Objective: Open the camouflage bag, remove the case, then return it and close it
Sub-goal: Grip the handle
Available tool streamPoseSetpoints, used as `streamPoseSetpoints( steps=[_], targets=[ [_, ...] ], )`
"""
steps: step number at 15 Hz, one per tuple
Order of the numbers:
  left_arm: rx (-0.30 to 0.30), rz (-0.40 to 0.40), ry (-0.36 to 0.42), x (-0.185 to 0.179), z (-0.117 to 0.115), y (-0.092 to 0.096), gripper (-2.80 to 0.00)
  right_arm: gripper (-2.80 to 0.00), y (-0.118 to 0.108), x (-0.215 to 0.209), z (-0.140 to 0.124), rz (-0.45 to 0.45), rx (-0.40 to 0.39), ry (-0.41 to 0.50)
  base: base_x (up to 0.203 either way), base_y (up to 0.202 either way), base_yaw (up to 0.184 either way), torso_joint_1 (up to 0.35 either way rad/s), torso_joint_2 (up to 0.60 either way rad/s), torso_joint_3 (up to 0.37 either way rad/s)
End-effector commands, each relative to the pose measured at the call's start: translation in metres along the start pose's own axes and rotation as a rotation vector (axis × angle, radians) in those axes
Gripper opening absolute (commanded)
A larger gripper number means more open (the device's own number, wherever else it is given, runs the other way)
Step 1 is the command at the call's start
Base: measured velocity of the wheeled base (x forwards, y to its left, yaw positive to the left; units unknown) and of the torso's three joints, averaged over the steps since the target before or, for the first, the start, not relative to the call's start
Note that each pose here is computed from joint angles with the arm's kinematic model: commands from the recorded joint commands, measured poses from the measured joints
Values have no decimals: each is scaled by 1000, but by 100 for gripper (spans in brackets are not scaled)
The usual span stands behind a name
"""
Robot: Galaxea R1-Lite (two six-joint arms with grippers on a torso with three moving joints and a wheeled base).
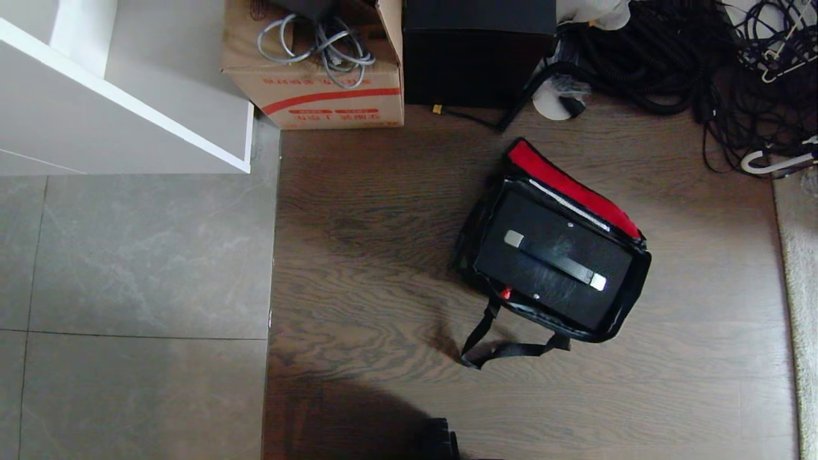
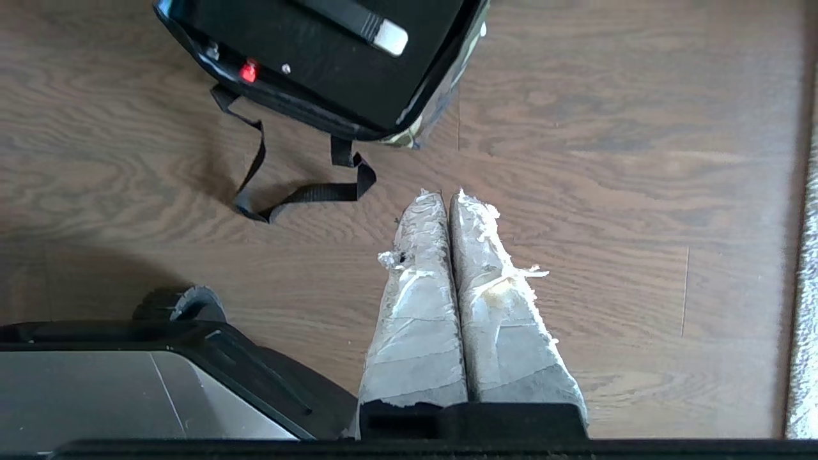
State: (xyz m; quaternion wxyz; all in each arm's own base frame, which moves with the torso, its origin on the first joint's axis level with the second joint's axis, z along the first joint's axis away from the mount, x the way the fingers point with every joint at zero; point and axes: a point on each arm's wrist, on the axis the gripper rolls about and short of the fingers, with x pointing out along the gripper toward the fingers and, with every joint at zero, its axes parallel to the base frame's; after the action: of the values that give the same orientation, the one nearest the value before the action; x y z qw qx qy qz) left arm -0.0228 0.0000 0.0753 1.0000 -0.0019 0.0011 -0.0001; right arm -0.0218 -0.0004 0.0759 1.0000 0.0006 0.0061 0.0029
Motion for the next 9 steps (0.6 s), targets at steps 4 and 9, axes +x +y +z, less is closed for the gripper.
streamPoseSetpoints(
  steps=[4, 9],
  targets=[
    [-1, 0, 1, 0, 0, 0, -280, -280, 0, 0, 0, 0, -1, 3, 0, 0, 0, 2, 3, 181],
    [-1, 0, 1, 0, 0, 0, -280, -280, 0, 0, 0, 0, 0, 3, 0, 0, 0, 2, 4, 201]
  ],
)
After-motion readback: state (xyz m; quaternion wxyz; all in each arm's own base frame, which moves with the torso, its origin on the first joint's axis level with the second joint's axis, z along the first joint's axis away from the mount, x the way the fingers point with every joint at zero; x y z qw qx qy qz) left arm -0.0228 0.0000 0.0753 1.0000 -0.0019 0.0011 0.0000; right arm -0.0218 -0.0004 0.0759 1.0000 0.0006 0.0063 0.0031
